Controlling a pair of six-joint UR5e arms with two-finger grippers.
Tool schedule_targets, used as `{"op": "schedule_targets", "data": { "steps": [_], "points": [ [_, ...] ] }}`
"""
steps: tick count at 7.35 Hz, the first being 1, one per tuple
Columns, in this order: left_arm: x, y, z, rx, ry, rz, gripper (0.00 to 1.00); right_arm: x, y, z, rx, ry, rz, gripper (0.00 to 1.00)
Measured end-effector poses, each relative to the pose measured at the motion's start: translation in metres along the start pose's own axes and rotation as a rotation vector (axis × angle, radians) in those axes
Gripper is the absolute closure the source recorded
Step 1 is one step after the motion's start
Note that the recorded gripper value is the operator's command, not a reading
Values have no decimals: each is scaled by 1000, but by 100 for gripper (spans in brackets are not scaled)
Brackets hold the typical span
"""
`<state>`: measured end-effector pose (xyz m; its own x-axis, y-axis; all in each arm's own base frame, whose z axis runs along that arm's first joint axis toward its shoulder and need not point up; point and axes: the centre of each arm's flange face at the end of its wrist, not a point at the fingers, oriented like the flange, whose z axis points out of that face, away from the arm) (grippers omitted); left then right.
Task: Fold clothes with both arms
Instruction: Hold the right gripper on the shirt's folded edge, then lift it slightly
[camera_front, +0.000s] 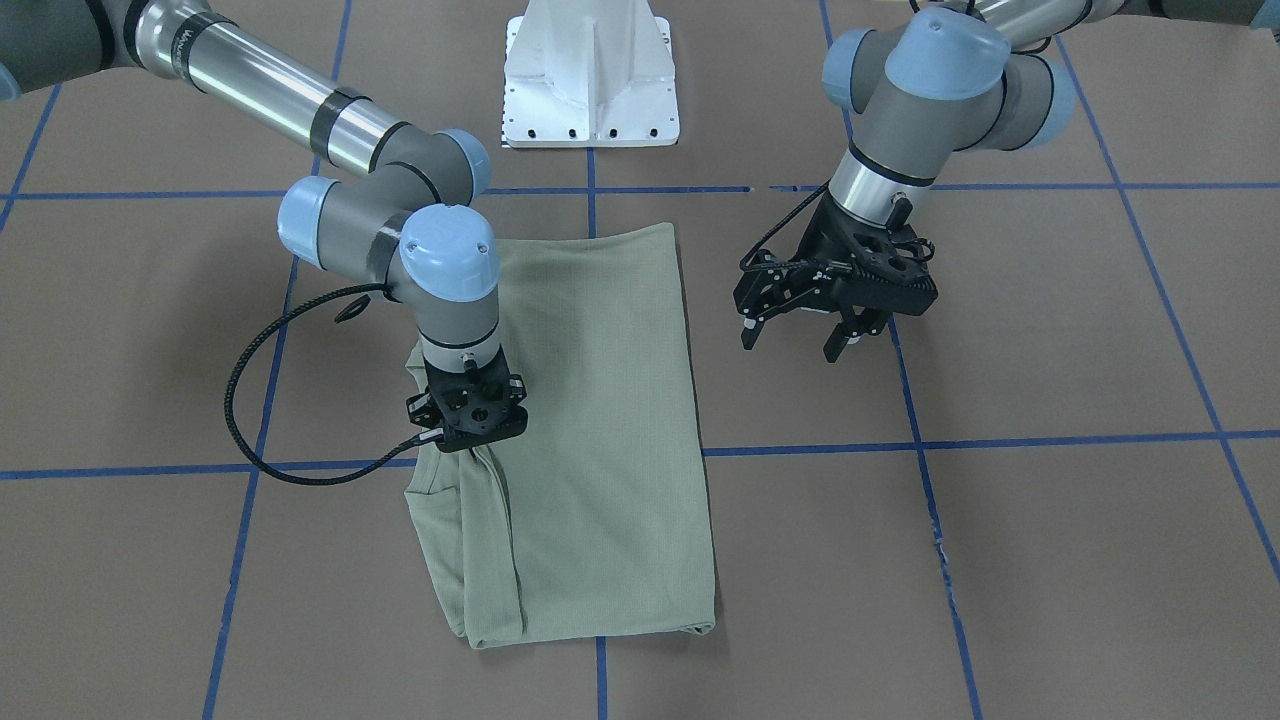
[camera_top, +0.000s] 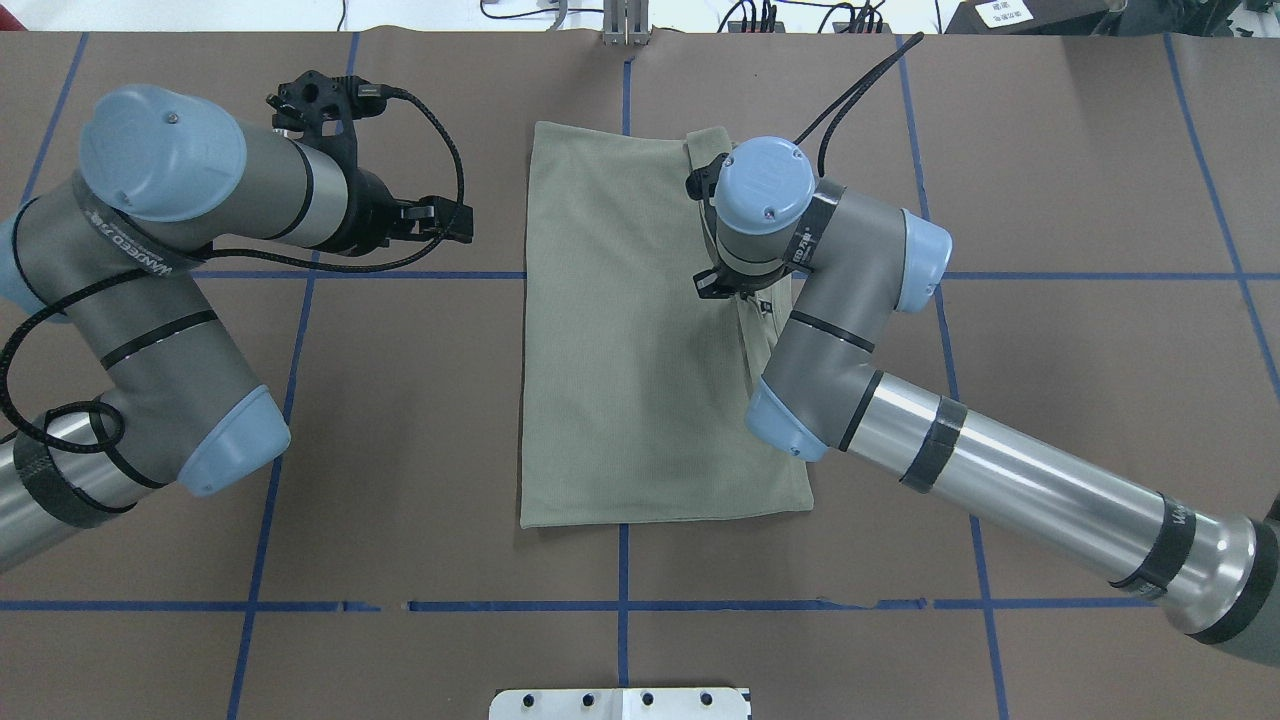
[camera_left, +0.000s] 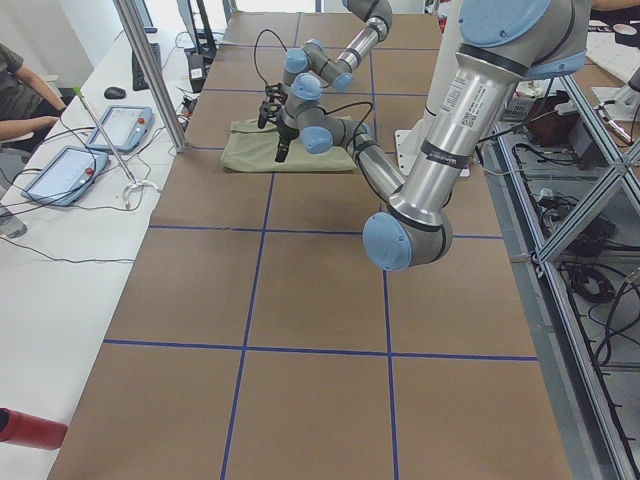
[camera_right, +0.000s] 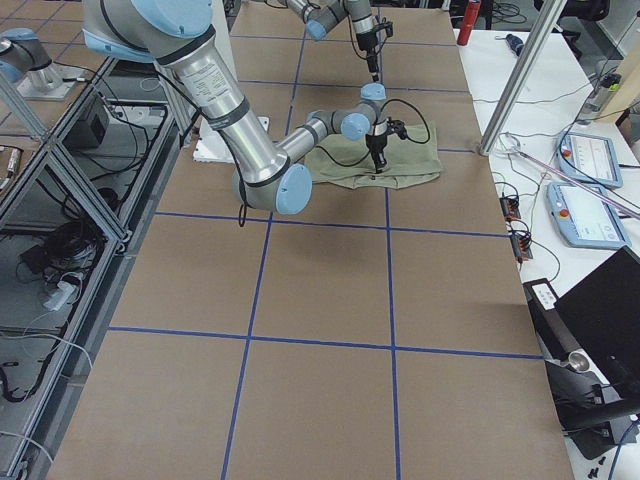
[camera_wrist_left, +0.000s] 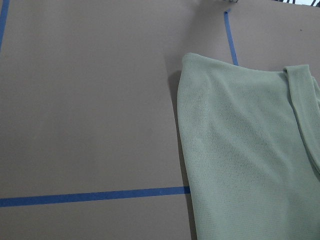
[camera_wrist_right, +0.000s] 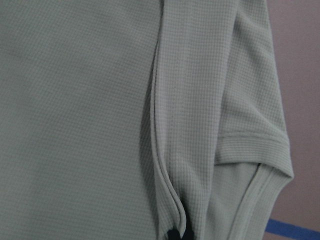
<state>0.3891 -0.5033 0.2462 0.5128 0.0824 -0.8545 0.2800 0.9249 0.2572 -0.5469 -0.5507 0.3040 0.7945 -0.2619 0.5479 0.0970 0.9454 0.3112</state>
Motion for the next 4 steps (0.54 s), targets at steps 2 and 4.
{"op": "schedule_targets", "data": {
  "steps": [2,4],
  "points": [
    [3,0,-1,0,5,-1,0,27,7,-6,-2,-10,5,100],
    [5,0,-3,3,10,0,0,44,16,-6,-19,-24,13,100]
  ]
}}
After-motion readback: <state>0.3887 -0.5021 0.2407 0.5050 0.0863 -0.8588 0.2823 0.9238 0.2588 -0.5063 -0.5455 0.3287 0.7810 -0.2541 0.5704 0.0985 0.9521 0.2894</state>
